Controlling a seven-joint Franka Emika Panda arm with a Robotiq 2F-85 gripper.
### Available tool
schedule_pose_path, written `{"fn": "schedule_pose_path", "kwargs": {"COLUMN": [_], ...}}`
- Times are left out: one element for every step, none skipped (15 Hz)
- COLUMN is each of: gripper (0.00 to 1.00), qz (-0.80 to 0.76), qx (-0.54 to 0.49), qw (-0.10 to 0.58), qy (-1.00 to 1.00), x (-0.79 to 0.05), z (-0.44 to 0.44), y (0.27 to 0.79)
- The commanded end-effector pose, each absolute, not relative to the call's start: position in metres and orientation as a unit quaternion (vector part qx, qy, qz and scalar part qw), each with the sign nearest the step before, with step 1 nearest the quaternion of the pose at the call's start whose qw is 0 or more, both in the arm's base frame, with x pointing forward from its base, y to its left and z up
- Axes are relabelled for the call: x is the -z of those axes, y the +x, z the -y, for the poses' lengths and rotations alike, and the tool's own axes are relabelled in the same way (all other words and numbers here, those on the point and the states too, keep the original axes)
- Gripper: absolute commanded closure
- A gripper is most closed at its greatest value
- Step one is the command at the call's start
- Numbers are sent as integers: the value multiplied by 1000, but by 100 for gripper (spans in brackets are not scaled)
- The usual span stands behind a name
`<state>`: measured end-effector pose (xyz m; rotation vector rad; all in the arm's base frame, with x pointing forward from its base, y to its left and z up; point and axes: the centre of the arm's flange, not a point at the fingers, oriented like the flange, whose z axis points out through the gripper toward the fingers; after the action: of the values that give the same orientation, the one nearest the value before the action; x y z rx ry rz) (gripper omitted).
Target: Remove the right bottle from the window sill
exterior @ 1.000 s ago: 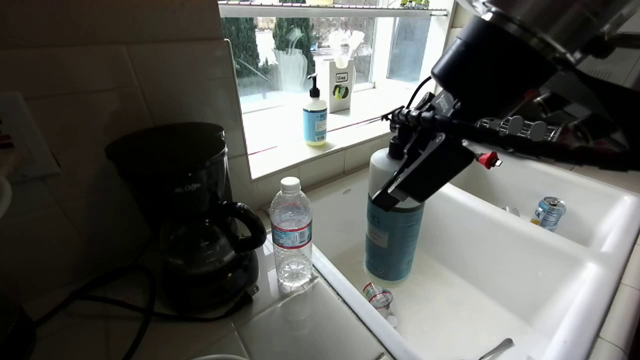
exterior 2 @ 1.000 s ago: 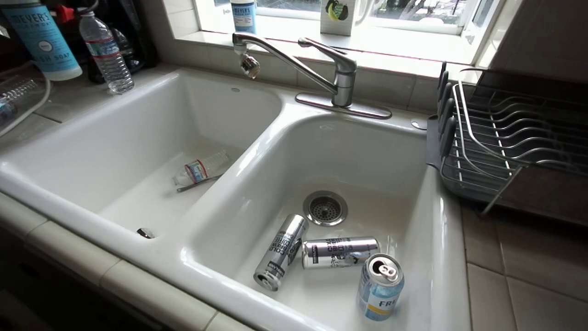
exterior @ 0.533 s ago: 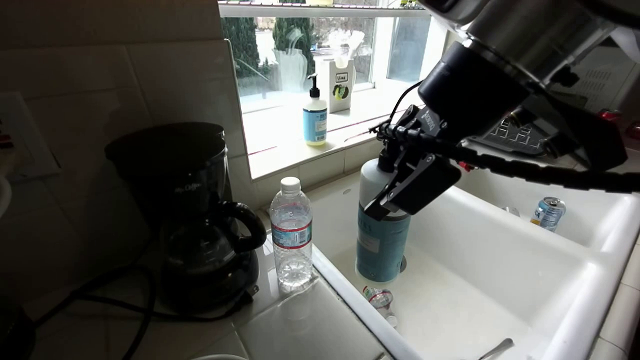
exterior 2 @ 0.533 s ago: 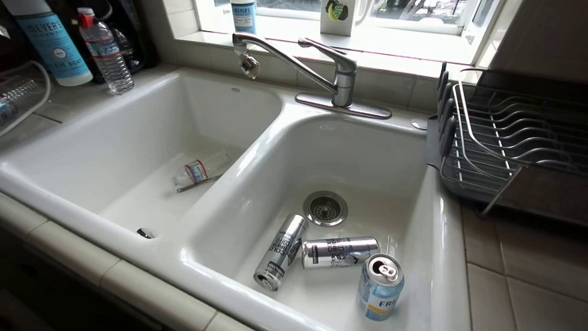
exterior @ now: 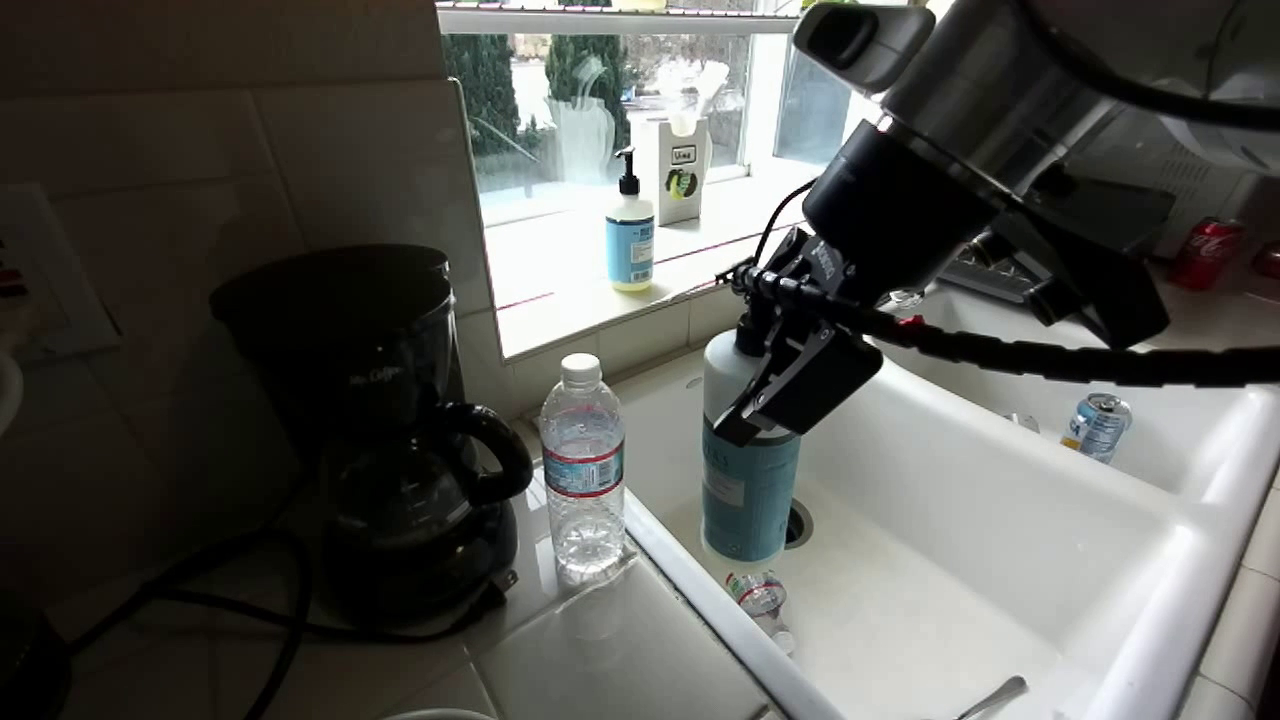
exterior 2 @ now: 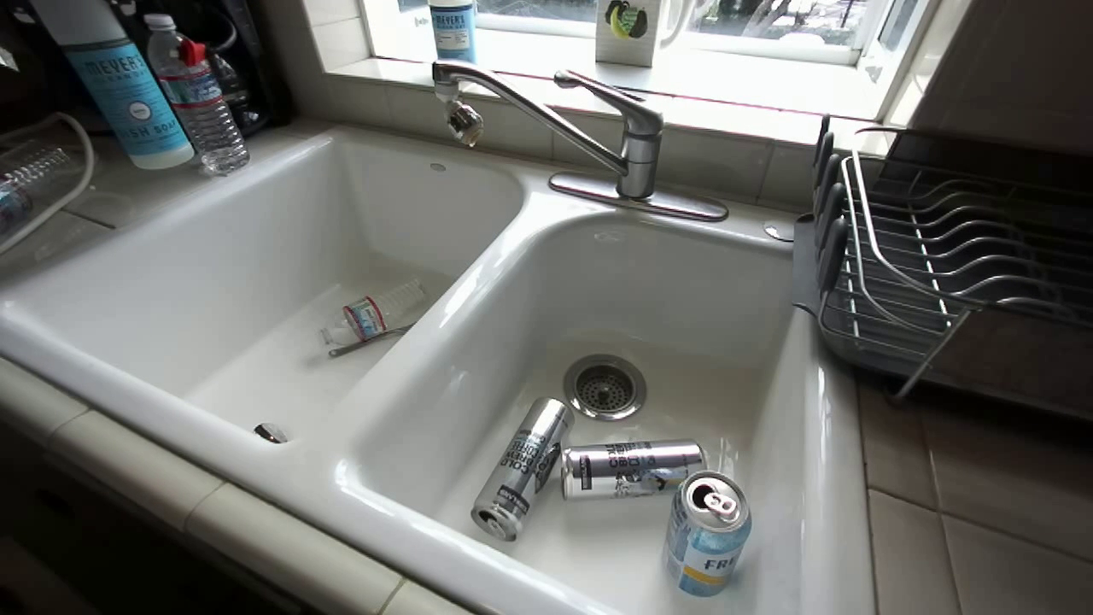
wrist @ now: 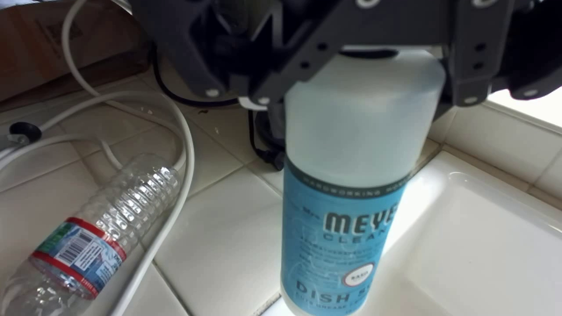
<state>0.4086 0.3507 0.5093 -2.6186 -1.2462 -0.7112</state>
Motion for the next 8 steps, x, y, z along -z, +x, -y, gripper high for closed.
{"fn": "schedule_pose_path", "kwargs": {"gripper": [36,36,36,36,36,36,36,61], "qz": [416,416,416,416,416,416,416,416], "qx": [237,237,238,237,237,238,238,238], "qw": [78,78,78,78,78,78,78,78], "qy": [-874,-874,-874,-874,-874,-874,-874,-874], "x": [-509,-509,-509,-509,-509,-509,-509,-509], "z": [-351,-351,-351,-351,-351,-351,-351,-351], "y": [409,409,409,408,408,408,408,408]}}
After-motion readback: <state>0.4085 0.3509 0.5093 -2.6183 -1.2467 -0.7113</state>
